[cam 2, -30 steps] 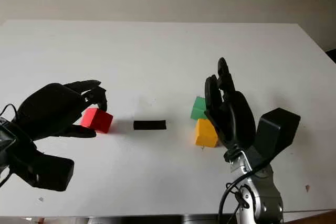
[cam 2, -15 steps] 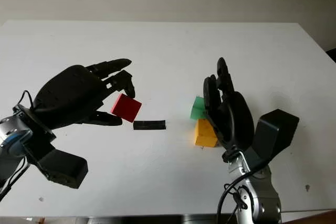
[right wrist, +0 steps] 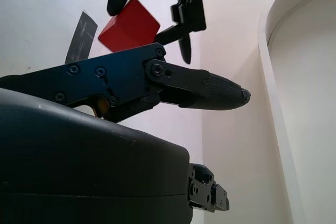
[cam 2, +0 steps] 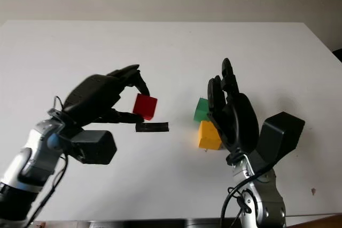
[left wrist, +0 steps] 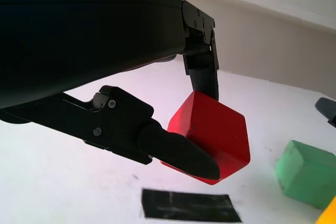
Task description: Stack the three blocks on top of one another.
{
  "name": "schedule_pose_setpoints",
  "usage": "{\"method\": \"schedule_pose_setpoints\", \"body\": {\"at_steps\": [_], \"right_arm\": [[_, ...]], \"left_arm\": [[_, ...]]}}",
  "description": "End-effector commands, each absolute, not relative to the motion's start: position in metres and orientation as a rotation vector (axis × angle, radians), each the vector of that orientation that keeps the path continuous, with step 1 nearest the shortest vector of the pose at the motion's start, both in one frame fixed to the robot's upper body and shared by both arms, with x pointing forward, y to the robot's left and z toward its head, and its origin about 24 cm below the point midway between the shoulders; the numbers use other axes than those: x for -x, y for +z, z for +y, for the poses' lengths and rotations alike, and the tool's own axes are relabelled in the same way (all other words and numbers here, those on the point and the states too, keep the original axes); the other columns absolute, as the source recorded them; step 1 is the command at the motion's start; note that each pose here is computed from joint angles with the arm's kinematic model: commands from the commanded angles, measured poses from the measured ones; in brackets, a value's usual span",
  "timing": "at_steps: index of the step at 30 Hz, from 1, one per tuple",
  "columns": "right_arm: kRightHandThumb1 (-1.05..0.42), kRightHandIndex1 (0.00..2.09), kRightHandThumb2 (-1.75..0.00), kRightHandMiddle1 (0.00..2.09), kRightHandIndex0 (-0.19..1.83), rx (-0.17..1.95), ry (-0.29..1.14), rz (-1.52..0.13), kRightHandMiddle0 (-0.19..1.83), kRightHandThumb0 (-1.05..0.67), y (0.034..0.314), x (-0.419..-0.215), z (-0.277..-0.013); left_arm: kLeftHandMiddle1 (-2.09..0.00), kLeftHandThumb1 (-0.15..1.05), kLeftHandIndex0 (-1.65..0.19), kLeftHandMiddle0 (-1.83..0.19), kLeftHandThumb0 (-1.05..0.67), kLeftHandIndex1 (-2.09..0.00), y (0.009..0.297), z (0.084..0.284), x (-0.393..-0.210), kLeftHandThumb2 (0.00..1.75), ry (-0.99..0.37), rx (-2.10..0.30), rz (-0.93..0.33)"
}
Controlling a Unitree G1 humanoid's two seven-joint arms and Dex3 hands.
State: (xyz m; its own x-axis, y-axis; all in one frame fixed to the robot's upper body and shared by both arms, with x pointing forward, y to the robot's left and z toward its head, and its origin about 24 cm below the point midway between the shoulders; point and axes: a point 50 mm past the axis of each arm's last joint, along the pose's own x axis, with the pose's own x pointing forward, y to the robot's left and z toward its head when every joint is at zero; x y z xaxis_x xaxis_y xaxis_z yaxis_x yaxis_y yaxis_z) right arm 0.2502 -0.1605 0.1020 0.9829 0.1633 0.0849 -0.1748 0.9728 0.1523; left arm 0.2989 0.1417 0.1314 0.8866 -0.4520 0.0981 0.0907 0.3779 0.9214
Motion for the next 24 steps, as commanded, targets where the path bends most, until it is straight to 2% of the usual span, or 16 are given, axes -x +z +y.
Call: {"method": "schedule_pose_setpoints", "body": {"at_steps": [1,8,20,24], "right_arm": [[-1.05,0.0,-0.57,0.0,-0.19,-0.153,0.178,-0.075,-0.19,-0.66,0.103,-0.25,-0.159],[-1.05,0.0,-0.56,0.0,-0.19,-0.155,0.175,-0.08,-0.19,-0.65,0.103,-0.251,-0.159],[-1.05,0.0,-0.55,0.0,-0.19,-0.161,0.168,-0.082,-0.19,-0.66,0.104,-0.251,-0.16],[-1.05,0.0,-0.55,0.0,-0.19,-0.165,0.169,-0.081,-0.19,-0.66,0.103,-0.251,-0.161]], "left_arm": [[-0.04,1.04,-0.14,-0.09,-0.38,-1.64,0.123,0.141,-0.298,0.07,-0.372,-1.097,-0.324],[-0.05,1.05,-0.13,-0.08,-0.41,-1.7,0.111,0.142,-0.297,0.11,-0.42,-0.979,-0.209],[-0.06,1.05,-0.11,-0.09,-0.43,-1.88,0.112,0.144,-0.295,0.1,-0.422,-1.001,-0.18],[-0.06,1.04,-0.17,-0.1,-0.42,-1.75,0.111,0.143,-0.293,0.07,-0.384,-1.048,-0.202]]}}
